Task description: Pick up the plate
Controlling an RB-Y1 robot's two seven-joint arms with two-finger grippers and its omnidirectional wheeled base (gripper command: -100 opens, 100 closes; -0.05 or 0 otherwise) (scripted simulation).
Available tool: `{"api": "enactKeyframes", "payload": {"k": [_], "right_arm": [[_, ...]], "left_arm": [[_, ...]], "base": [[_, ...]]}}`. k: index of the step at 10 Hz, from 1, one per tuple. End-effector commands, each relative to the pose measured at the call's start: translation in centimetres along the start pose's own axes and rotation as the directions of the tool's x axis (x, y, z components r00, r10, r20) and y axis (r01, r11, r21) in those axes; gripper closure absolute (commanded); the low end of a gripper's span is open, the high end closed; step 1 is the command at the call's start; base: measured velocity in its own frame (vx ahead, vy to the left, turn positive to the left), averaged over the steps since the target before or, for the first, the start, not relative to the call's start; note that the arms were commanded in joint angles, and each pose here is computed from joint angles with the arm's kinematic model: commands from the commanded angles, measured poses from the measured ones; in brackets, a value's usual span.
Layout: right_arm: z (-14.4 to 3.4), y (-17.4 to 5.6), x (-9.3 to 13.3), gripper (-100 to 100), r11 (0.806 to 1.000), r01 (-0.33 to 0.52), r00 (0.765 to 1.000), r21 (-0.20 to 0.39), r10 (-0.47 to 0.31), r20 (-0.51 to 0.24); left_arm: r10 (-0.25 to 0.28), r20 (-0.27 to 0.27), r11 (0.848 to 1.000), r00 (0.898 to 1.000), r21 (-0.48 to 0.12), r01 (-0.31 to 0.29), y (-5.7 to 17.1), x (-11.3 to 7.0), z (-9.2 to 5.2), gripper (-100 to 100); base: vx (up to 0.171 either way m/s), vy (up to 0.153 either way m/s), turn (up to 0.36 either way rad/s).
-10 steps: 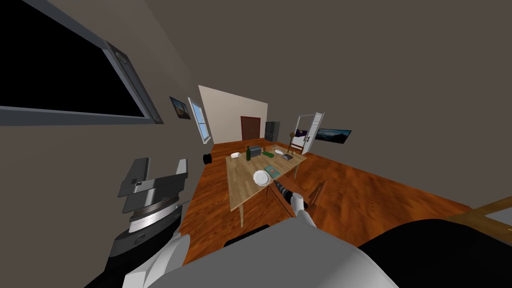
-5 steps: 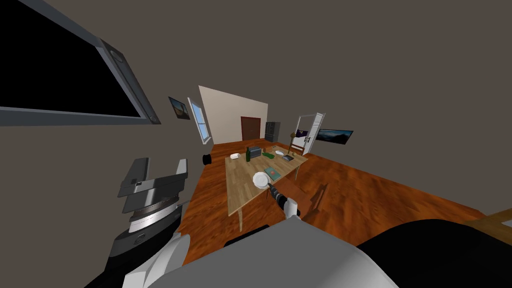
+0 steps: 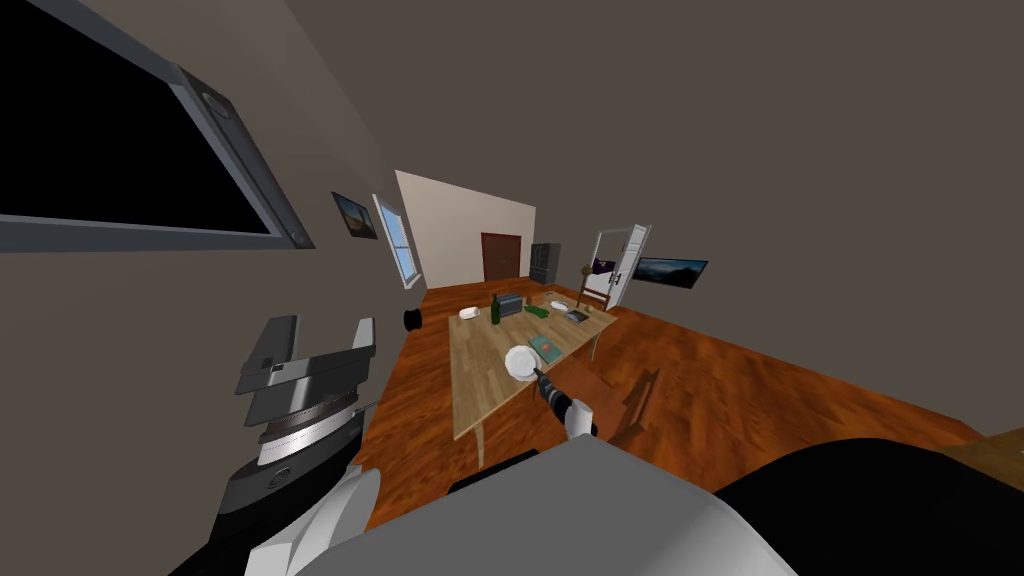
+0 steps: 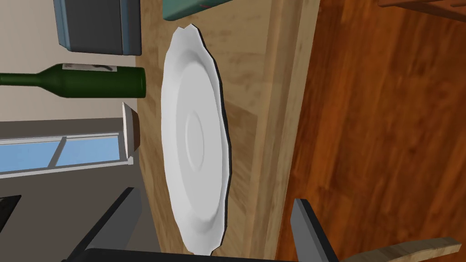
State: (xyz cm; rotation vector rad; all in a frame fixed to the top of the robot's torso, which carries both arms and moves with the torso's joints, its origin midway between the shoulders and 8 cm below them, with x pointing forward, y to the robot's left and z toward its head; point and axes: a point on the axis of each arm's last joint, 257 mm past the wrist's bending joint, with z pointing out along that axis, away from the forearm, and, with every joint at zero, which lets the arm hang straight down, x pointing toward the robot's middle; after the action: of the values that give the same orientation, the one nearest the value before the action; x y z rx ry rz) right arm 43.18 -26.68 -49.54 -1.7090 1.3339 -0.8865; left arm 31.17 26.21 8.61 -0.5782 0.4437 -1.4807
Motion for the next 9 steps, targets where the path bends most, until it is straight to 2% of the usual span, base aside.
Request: {"api": "enactKeyframes", "payload": {"k": [1,3,4,6,8,9], "right_arm": [[-0.5,0.7,-0.2,-100,1.0,0.003,1.0,0.002,-0.003,0.002],[-0.5,0.7,-0.2,-100,1.0,0.0,1.0,0.001,0.0,0.002],[-0.6,0.7,-0.2,100,1.0,0.003,1.0,0.002,-0.003,0.003],[-1.1,1.9,-0.2,100,1.0,-0.004,1.0,-0.02,0.004,-0.001],[-1.0,1.9,-0.3,100,1.0,-0.003,1.0,-0.019,0.003,0.0],[-1.0,1.9,-0.3,0,1.0,-0.003,1.0,-0.019,0.003,0.0]], "left_arm": [[0.0,0.0,1.0,1.0,0.0,0.0,0.0,0.0,0.0,0],[0.0,0.0,1.0,1.0,0.0,0.0,0.0,0.0,0.0,0],[0.0,0.0,1.0,1.0,0.0,0.0,0.0,0.0,0.0,0],[0.0,0.0,1.0,1.0,0.0,0.0,0.0,0.0,0.0,0],[0.0,0.0,1.0,1.0,0.0,0.0,0.0,0.0,0.0,0],[0.0,0.0,1.0,1.0,0.0,0.0,0.0,0.0,0.0,0]], "base": [[0.14,0.052,-0.005],[0.1,0.021,-0.004],[0.003,0.003,-0.014],[-0.007,0.0,-0.015],[0.0,0.0,0.0],[0.0,0.0,0.0]]}}
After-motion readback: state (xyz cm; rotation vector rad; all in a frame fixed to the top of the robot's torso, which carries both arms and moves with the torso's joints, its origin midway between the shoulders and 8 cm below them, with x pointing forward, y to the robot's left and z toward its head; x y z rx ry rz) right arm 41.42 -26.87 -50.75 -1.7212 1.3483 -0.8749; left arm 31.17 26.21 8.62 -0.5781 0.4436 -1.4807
